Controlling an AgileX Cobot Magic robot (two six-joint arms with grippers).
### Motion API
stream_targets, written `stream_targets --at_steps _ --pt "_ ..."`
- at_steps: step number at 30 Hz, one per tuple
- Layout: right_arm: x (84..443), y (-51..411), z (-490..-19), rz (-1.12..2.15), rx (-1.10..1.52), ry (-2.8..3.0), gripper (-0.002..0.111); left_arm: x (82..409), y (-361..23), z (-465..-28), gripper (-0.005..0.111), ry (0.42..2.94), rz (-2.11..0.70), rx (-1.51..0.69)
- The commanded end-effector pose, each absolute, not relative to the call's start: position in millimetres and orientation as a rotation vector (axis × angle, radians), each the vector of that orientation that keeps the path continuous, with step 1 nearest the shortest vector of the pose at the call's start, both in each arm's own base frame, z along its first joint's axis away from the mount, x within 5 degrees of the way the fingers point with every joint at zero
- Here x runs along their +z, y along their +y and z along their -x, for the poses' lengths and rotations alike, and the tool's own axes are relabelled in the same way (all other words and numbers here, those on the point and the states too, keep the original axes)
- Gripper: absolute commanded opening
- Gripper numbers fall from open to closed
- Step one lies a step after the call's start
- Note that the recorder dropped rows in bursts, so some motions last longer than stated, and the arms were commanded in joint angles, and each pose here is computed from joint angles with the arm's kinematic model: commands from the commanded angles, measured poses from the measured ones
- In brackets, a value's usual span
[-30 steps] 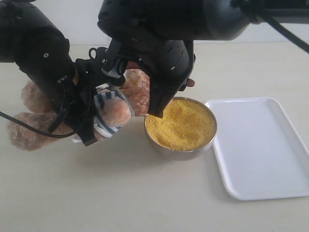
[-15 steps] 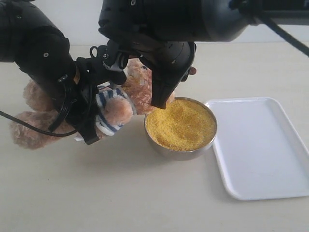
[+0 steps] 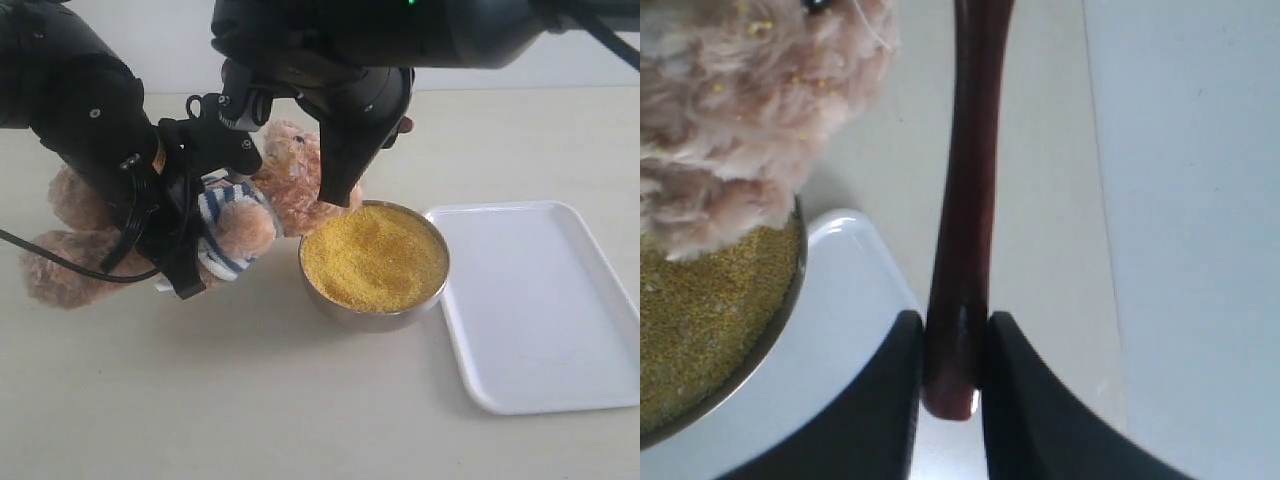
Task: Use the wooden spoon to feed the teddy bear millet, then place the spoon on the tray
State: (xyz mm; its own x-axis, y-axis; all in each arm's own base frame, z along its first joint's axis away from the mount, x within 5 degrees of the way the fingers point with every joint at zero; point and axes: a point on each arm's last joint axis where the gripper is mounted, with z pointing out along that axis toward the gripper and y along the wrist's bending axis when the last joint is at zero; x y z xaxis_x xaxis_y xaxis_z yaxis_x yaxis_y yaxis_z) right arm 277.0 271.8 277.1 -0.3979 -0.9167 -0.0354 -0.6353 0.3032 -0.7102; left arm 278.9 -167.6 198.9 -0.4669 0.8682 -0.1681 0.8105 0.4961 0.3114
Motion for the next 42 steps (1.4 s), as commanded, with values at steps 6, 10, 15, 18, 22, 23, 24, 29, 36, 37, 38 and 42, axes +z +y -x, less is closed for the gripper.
stream_targets --at_steps 6,10,15,18,22,23,24,29,36,37,38,42 --pt "285.2 269.1 -276.4 1.409 -0.896 2.099 -0.001 204.5 -169.7 -279.4 0.004 2.425 -1.390 0.254" --pt "287.1 268.4 -278.0 1.424 -0.931 2.065 -0.001 204.6 -169.5 -279.6 0.004 2.422 -1.393 0.260" --pt "289.8 267.6 -280.2 1.420 -0.972 2.028 -0.001 205.2 -169.3 -279.6 0.004 2.419 -1.394 0.262" --pt "290.9 267.4 -281.0 1.418 -0.988 2.014 -0.001 205.2 -169.3 -279.6 0.004 2.419 -1.394 0.262" --pt "292.1 267.1 -281.9 1.425 -1.008 1.994 -0.001 205.2 -169.3 -279.6 0.004 2.419 -1.394 0.262" --pt "292.3 267.0 -282.0 1.428 -1.012 1.990 -0.001 205.2 -169.3 -279.6 0.004 2.419 -1.394 0.262" --pt "292.3 267.0 -282.0 1.433 -1.014 1.987 -0.001 205.2 -169.3 -279.6 0.004 2.419 -1.394 0.262" --pt "292.3 267.0 -282.0 1.453 -1.022 1.978 -0.001 205.2 -169.3 -279.6 0.004 2.419 -1.394 0.262" --pt "292.3 267.0 -282.0 1.488 -1.035 1.961 -0.001 205.2 -169.3 -279.6 0.004 2.419 -1.394 0.262" --pt "291.8 266.9 -281.9 1.494 -1.038 1.959 -0.001 205.2 -169.3 -279.6 0.004 2.419 -1.394 0.262" --pt "291.8 266.9 -281.9 1.503 -1.041 1.955 -0.001 205.2 -169.3 -279.6 0.004 2.419 -1.394 0.262" --pt "291.9 266.8 -282.0 1.510 -1.046 1.950 -0.001 205.2 -169.3 -279.6 0.004 2.419 -1.394 0.262"
